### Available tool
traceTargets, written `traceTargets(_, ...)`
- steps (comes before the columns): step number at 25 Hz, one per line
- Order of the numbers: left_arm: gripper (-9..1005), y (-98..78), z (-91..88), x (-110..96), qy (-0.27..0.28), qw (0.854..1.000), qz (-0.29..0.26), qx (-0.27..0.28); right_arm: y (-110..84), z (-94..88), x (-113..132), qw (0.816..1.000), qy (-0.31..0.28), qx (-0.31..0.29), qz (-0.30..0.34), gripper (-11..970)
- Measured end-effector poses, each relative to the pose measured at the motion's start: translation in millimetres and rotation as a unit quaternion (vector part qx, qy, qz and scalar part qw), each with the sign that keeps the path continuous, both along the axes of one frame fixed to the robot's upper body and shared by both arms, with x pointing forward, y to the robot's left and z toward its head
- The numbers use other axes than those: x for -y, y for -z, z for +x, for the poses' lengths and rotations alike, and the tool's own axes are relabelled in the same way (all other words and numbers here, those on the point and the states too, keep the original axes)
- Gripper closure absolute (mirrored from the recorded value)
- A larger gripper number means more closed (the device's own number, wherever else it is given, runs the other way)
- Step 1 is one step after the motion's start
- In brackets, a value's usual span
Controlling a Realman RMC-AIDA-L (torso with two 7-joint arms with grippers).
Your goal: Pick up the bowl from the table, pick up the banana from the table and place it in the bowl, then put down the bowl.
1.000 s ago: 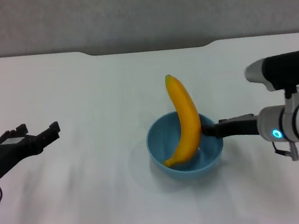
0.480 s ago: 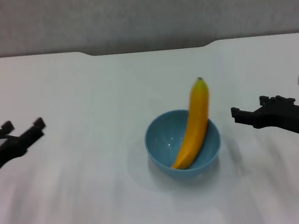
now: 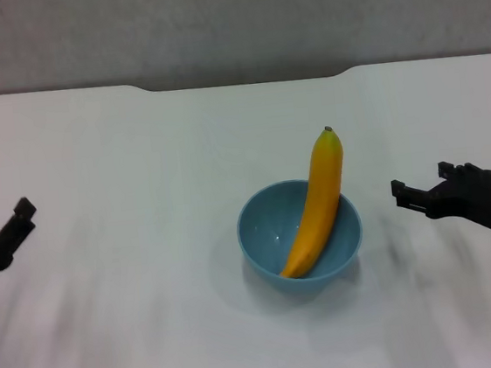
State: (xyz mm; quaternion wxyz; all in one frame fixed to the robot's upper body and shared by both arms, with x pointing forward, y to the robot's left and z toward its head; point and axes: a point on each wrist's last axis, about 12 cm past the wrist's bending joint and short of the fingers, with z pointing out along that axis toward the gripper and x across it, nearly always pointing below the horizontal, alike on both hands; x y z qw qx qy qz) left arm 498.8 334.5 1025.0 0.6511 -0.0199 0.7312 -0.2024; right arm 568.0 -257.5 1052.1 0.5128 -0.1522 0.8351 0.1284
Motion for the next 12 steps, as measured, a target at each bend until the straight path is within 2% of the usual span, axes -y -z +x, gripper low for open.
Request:
traceTargets(7, 90, 8.4, -6.4, -4, -0.025, 0.999, 0.031, -0.001, 3.6, -6.5, -5, 0.998, -0.031, 0.045, -0.025, 65)
traceTargets(10, 90, 11.8, -7.7, -5, -0.026, 0.999, 0.034, -0.008, 10.4, -16.2, 0, 0.996, -0.046, 0.075, -0.002, 65)
traceTargets(12, 90, 14.9, -6.8, -4, -0.026, 0.999, 0.038, -0.016, 14.0, -25.3, 5, 0.991, -0.059, 0.118, 0.013, 65)
